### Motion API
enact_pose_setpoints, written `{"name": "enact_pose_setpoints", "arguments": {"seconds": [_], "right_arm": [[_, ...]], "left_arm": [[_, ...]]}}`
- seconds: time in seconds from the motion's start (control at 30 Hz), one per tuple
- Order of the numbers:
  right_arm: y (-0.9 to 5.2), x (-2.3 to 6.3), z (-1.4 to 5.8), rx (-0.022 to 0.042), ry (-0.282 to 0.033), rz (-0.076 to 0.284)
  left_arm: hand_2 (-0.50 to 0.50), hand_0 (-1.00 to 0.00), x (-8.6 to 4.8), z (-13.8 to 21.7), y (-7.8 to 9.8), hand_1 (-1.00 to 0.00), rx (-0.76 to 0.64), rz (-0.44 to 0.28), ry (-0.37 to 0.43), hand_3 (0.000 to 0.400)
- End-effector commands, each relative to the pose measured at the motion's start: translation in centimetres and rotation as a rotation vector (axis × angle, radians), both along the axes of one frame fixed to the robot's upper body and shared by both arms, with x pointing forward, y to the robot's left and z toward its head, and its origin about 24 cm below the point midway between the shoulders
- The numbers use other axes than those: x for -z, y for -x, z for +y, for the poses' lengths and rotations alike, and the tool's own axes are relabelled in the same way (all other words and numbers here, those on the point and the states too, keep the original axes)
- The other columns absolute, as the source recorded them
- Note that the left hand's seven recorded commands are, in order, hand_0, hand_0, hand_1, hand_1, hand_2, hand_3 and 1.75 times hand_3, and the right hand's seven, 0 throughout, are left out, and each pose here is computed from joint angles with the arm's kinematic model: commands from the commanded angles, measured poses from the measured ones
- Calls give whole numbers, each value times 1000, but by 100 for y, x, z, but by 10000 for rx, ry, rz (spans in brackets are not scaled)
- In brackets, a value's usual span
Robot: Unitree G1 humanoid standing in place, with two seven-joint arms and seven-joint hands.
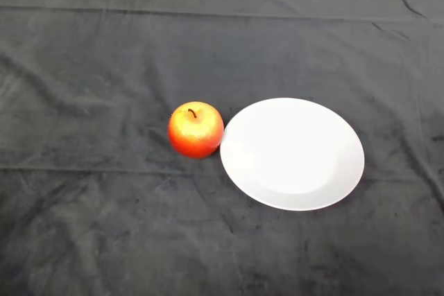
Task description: Move the apple to the plate
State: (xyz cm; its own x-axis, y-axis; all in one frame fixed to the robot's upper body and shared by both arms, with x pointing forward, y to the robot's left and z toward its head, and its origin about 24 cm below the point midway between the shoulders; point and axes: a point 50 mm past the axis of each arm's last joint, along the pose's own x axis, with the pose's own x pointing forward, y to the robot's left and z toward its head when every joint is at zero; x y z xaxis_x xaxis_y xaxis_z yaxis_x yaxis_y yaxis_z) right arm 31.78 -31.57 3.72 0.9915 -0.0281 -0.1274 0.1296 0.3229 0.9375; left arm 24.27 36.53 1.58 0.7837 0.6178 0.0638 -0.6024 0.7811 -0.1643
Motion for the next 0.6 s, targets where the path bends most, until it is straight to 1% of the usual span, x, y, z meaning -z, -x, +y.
{"name": "enact_pose_setpoints", "arguments": {"seconds": [0.03,0.23,0.6], "right_arm": [[-79,-230,-105,338,70,-702],[-79,-230,-105,338,69,-702],[-79,-230,-105,338,68,-703]], "left_arm": [[0,0,-116,-21,-131,0,378,-177,-402,0],[0,0,-222,-46,-228,0,589,-403,-761,0],[0,0,-380,-199,-391,0,1378,-590,-2060,0]]}}
